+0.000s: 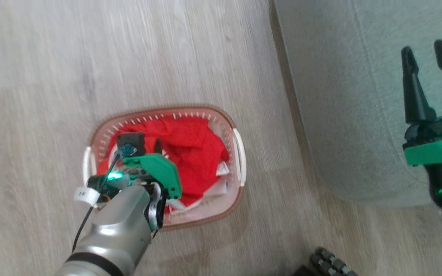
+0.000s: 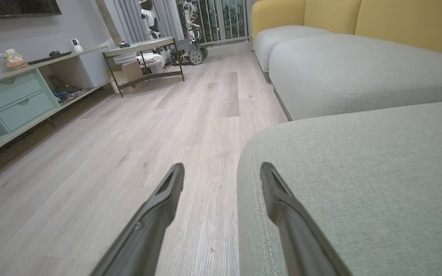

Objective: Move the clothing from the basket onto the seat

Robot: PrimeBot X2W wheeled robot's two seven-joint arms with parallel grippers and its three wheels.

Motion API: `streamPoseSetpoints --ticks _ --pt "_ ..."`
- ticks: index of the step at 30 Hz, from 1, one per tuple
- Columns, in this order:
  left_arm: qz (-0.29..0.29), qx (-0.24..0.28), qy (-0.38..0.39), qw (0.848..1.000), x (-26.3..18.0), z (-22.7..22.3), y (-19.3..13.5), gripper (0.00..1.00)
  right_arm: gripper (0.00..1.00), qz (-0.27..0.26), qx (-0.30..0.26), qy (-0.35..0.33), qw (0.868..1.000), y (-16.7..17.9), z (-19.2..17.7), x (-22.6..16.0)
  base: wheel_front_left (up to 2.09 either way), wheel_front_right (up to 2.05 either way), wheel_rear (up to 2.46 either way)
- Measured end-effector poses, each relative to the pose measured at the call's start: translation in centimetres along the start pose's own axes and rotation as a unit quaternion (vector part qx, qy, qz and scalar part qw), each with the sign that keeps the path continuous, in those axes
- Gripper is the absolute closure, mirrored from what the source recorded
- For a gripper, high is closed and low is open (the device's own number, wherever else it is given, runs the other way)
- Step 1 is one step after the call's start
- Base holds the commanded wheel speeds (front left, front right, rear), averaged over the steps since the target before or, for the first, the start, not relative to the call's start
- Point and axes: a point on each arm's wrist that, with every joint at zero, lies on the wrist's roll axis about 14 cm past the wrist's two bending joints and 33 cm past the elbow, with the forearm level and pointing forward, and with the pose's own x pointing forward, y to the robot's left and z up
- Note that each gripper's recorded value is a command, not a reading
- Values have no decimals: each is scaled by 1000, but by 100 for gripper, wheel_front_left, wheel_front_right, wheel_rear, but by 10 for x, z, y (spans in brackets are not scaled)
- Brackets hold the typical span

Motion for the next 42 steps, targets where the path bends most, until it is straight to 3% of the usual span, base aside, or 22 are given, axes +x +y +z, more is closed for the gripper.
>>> streamPoseSetpoints --ticks 5,13,17,25,34,42 --pt "-13 5 -84 996 -25 48 -10 100 0 8 3 -17 1000 11 16 -14 0 0 0" --pt "-13 5 -171 985 -78 76 -8 100 0 25 24 -33 999 33 28 -35 0 0 0" --pt "-19 13 -236 972 -109 105 -10 100 0 38 25 -50 998 46 40 -42 0 0 0" --pt "-65 60 -393 915 -187 179 -40 100 0 59 47 -76 994 71 55 -58 0 0 0" --pt "-104 106 -477 866 -241 221 -65 100 0 75 49 -85 992 84 61 -72 0 0 0" --pt "-150 153 -557 802 -300 278 -108 100 0 87 53 -83 991 95 59 -83 0 0 0"
